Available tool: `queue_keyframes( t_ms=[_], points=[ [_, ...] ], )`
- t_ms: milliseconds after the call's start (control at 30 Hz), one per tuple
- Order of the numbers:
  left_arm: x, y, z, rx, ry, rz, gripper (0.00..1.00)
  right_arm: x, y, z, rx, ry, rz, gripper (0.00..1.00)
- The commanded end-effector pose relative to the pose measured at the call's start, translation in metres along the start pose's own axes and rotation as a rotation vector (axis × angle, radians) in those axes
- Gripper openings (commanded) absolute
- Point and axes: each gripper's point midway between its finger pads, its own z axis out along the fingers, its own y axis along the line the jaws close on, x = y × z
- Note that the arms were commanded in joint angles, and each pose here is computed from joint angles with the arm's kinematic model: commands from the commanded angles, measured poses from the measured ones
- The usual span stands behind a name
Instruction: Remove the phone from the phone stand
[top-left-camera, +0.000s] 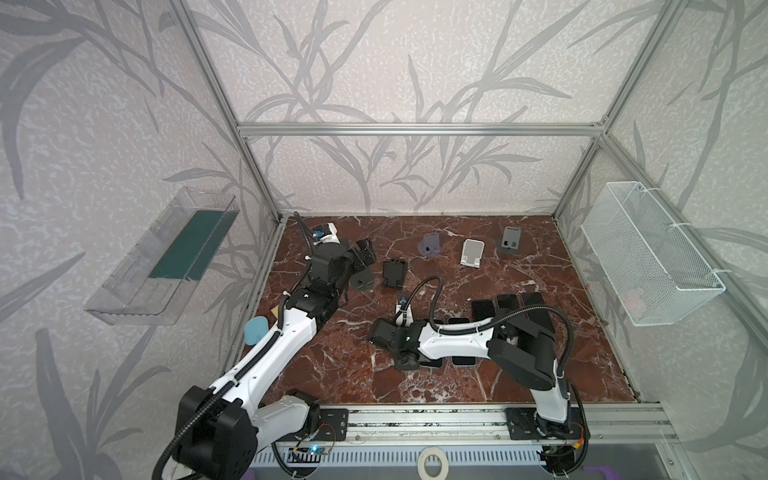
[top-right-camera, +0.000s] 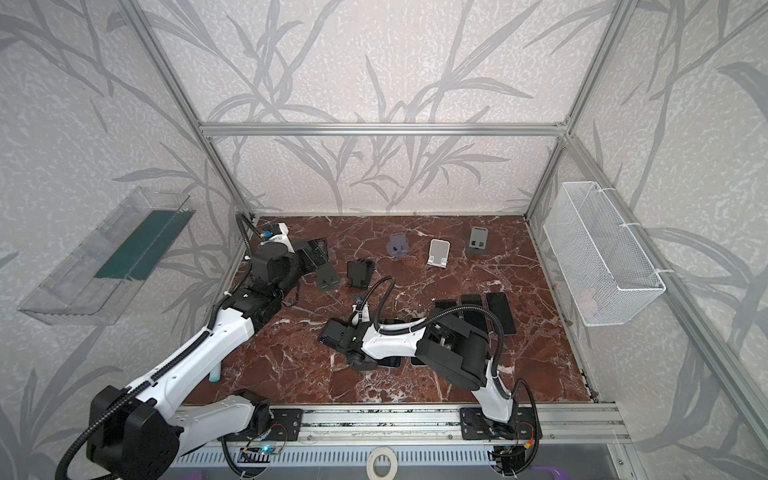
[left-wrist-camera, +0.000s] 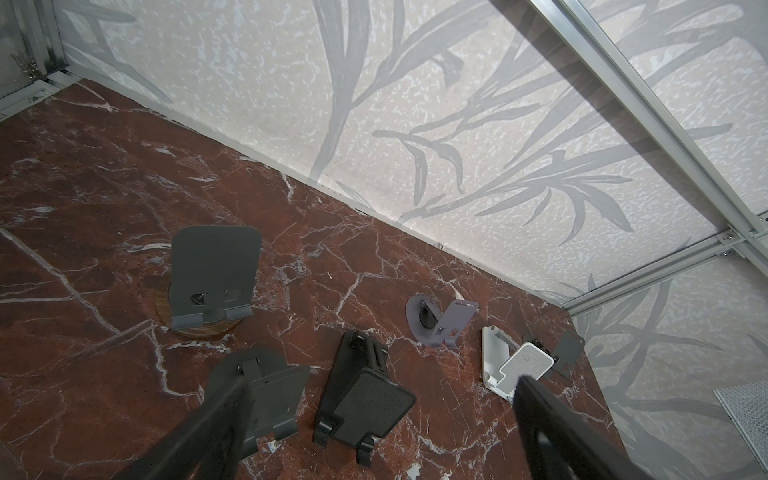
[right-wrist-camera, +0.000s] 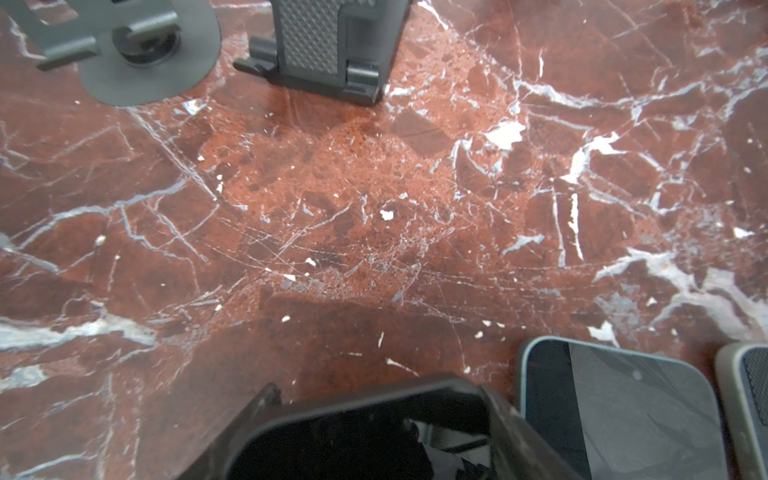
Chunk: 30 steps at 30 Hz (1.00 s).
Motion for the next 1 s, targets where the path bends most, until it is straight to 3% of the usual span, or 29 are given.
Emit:
queue_keyframes(
  t_ms=[0, 633, 867, 967],
  points=[
    [0.002, 0.003, 0.003, -0.003, -0.003, -0.014, 0.98, -0.002, -0.005, 0.006, 0.049, -0.017, 0.024, 0.73],
    [0.004, 0.005, 0.006, -0.012, 0.004, -0.008, 0.98, 0.002, -0.016, 0.022, 0.152, 0.002, 0.085, 0.79],
    [0.0, 0.005, 0.003, -0.013, -0.008, -0.005, 0.98, 0.002, -0.02, 0.02, 0.125, 0.018, 0.101, 0.81],
    [-0.002, 0.005, 0.002, -0.017, -0.017, -0.002, 0.98, 0.0, -0.009, 0.019, 0.042, 0.028, 0.096, 0.82]
  ],
)
